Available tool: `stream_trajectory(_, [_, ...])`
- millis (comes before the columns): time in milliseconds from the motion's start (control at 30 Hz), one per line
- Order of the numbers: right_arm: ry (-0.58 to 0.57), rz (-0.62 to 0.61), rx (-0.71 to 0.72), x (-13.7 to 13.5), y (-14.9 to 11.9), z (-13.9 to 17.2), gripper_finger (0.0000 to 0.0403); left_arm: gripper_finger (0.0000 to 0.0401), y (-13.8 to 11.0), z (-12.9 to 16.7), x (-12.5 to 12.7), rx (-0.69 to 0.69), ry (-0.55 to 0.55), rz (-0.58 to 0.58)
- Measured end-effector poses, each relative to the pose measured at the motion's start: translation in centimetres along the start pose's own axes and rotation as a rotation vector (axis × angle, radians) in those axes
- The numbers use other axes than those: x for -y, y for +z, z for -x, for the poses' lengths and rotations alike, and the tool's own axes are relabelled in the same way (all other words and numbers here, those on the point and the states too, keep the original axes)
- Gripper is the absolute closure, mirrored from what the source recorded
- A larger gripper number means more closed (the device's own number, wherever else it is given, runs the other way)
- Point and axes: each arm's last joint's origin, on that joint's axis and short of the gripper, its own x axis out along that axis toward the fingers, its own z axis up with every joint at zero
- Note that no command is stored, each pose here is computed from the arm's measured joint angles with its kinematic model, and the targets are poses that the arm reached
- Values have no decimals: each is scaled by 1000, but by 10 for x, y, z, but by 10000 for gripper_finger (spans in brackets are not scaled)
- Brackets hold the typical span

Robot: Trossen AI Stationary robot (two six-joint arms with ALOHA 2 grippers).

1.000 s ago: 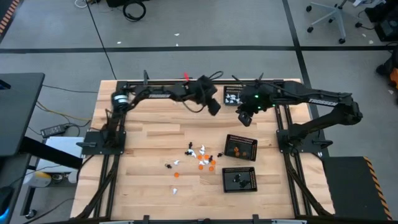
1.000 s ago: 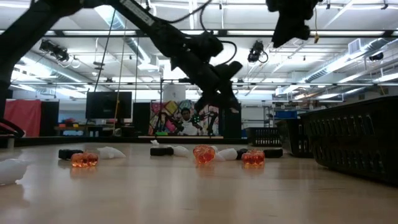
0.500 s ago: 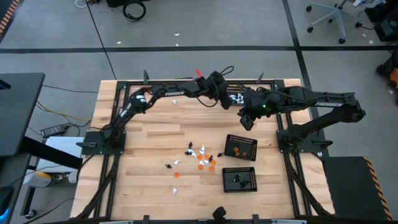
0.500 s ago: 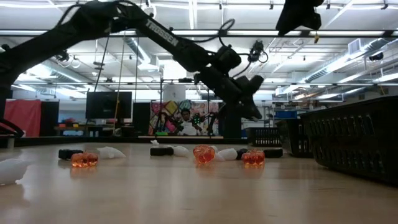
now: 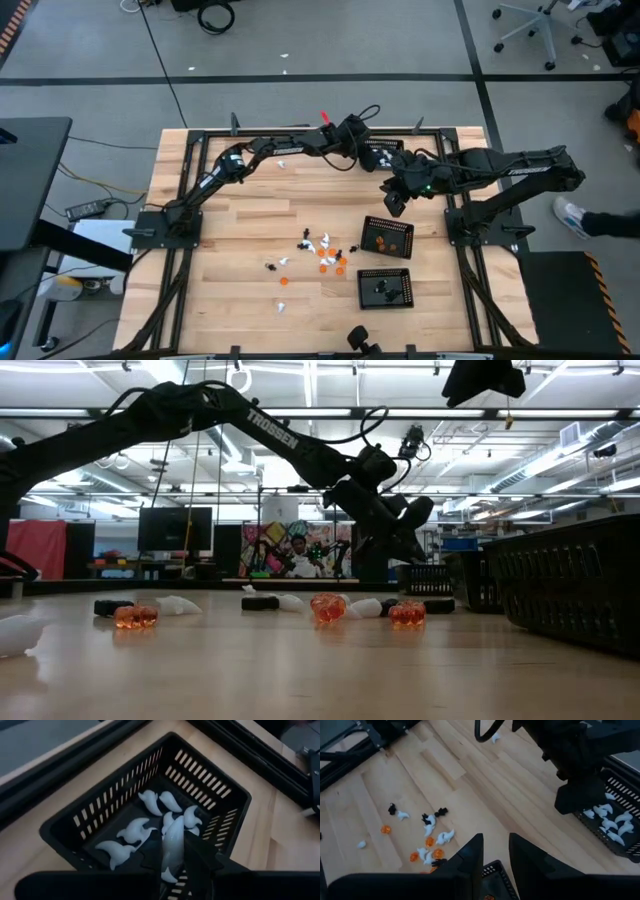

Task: Sort Halloween decoration
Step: Put the white ghost toy into the top black bin

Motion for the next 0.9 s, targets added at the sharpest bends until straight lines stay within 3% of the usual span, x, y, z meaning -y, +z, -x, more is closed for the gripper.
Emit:
stream_trajectory(433, [-21,-2,37,-7,-5,3,305,225,2,1,2,16,-4,-27])
stream_trajectory(633, [-44,-20,59,-5,-6,7,305,229,17,18,9,36,-17,-75])
stream_trajectory(900, [-62,24,121,-4,-9,18,305,258,42,59,21,32,-7,-259])
